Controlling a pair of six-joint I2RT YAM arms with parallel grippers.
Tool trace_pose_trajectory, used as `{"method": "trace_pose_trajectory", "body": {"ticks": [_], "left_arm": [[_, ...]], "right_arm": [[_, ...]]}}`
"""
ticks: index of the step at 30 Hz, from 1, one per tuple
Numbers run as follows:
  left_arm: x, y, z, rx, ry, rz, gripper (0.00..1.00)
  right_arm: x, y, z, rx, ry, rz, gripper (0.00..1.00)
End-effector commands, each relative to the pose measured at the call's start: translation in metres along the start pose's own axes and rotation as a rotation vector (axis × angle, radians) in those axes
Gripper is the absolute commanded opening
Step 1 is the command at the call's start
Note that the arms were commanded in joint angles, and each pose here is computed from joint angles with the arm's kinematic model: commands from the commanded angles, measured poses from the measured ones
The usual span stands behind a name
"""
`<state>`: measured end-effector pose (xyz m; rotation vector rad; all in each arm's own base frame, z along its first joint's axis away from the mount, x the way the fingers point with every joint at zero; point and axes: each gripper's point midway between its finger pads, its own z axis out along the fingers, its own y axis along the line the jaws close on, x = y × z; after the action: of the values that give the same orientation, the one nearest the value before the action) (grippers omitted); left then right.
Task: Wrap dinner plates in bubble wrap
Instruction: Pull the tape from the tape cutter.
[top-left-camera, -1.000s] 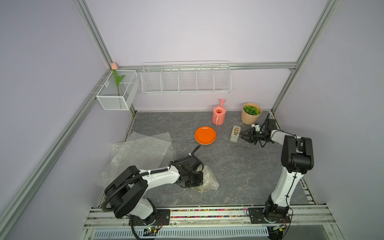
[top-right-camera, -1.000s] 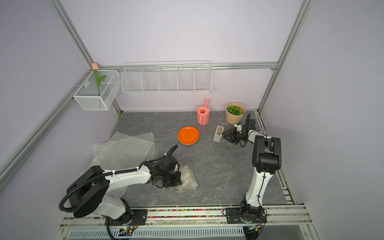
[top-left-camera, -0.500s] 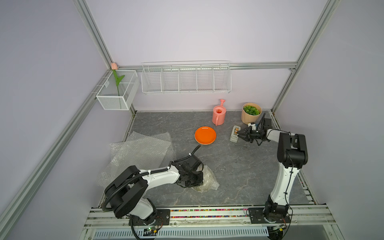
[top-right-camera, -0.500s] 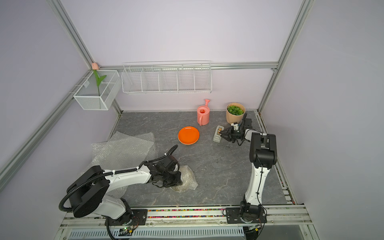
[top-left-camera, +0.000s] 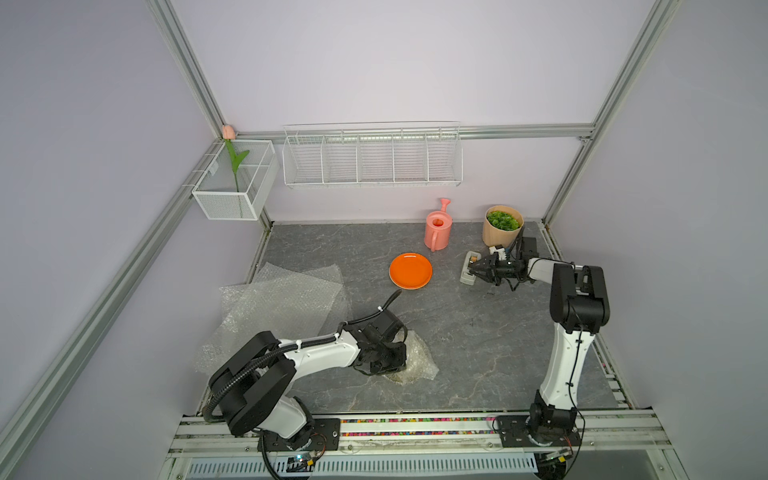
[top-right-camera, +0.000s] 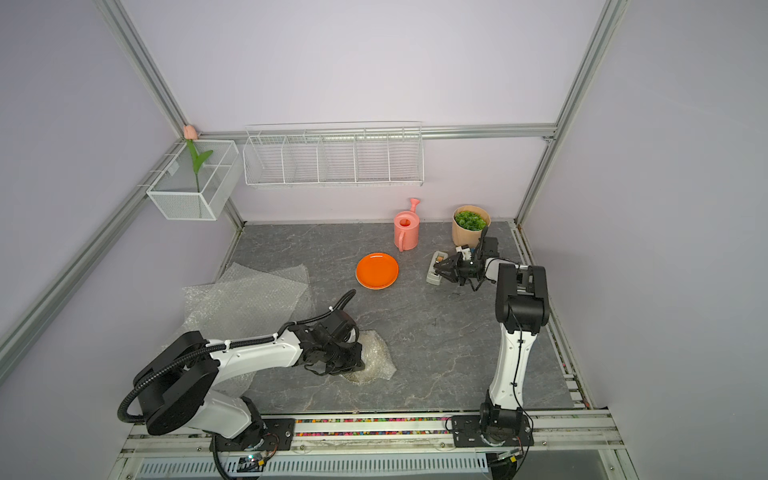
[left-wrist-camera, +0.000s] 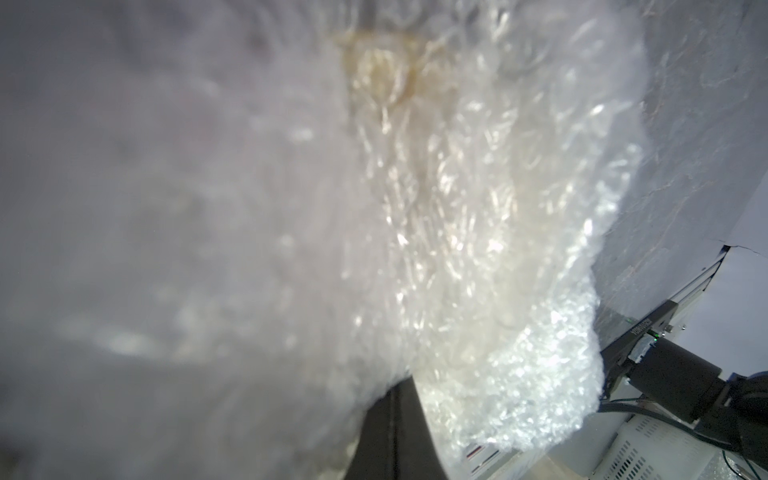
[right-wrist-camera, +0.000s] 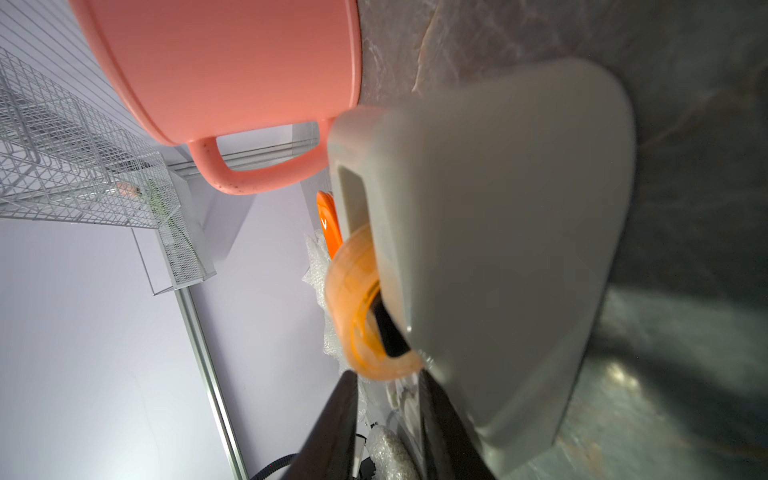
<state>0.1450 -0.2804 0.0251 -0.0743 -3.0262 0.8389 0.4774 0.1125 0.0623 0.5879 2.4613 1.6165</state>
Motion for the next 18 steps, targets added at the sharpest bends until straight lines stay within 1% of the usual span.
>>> {"method": "trace_pose_trajectory", "body": {"ticks": [1,6,13,18], "left_arm": [[0.0209,0.0409,0.0078,-0.14,0.061,-0.06,0.0],[0.0212,0.0408,0.0084,-0.136,0.063,-0.061,0.0],[0.0215,0.0409,0.0074,-0.135,0.06,-0.064,0.0],[0.0225,0.0414,0.0074,-0.138,0.064,-0.06,0.0]], "right_arm": [[0.0016,-0.0146,0.0098,0.022,0.009,0.043,0.28],[-0.0004,-0.0144,0.0128,-0.016,0.0,0.063,0.27],[0.0001,-0.0188,0.0145,-0.027,-0.006,0.083,0.23],[-0.0008,-0.0186,0.0144,-0.032,-0.01,0.087,0.14]]}}
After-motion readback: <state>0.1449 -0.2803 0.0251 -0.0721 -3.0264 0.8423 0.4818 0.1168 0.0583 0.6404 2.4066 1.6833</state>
